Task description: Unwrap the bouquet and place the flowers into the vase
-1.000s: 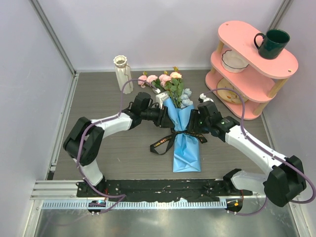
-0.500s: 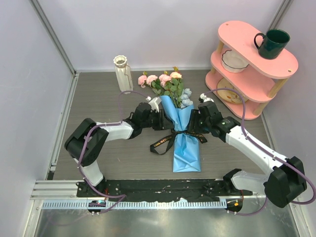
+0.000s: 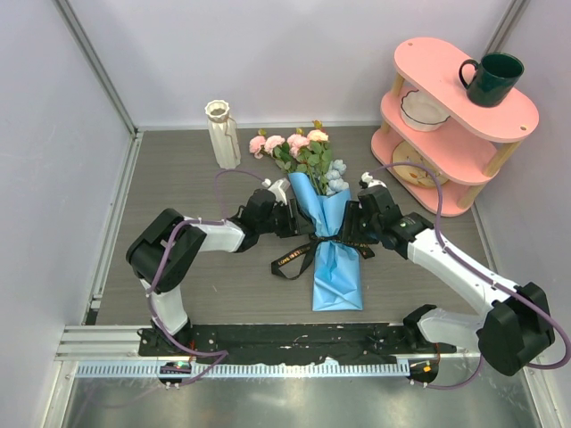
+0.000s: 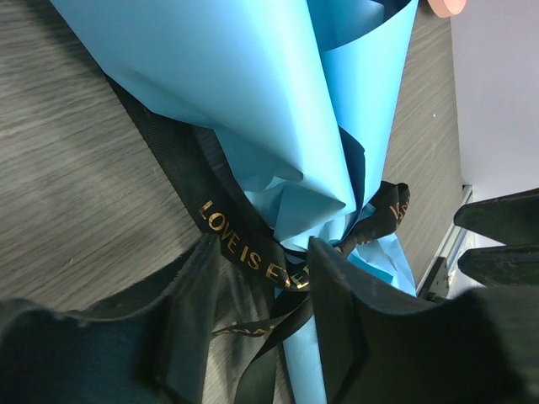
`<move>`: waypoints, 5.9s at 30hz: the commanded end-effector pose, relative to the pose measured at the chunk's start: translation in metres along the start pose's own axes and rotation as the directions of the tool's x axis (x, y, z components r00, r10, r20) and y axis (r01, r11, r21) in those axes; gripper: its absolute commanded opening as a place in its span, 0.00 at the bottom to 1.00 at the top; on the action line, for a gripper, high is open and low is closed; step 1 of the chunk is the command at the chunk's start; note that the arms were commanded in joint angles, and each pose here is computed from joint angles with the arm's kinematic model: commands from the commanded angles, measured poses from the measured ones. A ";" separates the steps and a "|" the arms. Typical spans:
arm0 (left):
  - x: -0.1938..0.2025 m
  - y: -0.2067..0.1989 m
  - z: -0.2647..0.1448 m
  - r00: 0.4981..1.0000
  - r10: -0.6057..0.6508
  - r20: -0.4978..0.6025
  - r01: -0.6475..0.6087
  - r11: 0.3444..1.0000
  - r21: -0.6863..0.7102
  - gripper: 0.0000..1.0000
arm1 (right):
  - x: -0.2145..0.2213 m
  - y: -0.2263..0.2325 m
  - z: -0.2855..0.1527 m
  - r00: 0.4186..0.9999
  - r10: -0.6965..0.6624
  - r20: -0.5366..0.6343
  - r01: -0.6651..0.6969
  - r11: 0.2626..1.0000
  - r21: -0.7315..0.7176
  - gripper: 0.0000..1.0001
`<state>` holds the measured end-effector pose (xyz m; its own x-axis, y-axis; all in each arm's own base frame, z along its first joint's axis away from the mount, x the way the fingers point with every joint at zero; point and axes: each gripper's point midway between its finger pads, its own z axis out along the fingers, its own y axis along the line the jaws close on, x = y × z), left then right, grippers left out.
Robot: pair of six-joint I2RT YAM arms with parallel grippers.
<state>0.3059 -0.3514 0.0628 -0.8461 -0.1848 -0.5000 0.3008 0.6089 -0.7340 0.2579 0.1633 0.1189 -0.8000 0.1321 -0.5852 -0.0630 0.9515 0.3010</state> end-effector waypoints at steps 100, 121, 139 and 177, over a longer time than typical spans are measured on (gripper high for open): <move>0.006 -0.043 0.006 0.985 0.095 0.142 -0.104 0.993 0.062 0.45 | 0.029 0.008 0.033 0.995 0.091 0.039 -0.088 0.994 -0.069 0.12; -0.003 -0.046 0.013 0.980 0.101 0.170 -0.114 0.991 0.067 0.38 | 0.033 0.006 0.034 0.996 0.089 0.030 -0.087 0.994 -0.064 0.12; -0.011 -0.060 0.007 0.957 0.180 0.229 -0.200 0.977 0.067 0.00 | 0.041 -0.008 0.048 0.994 0.102 0.027 -0.102 0.995 0.005 0.12; -0.107 0.021 -0.328 0.392 0.487 0.780 0.384 0.684 -0.620 0.00 | 0.043 -0.020 0.053 0.989 0.129 0.067 -0.132 0.990 0.047 0.11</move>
<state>0.2712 -0.1183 0.2505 0.0698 -0.4393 -0.8956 -0.1557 0.8820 -0.4448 0.2543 0.1654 0.0443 -0.7652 0.3027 -0.5683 0.1050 0.9295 0.3537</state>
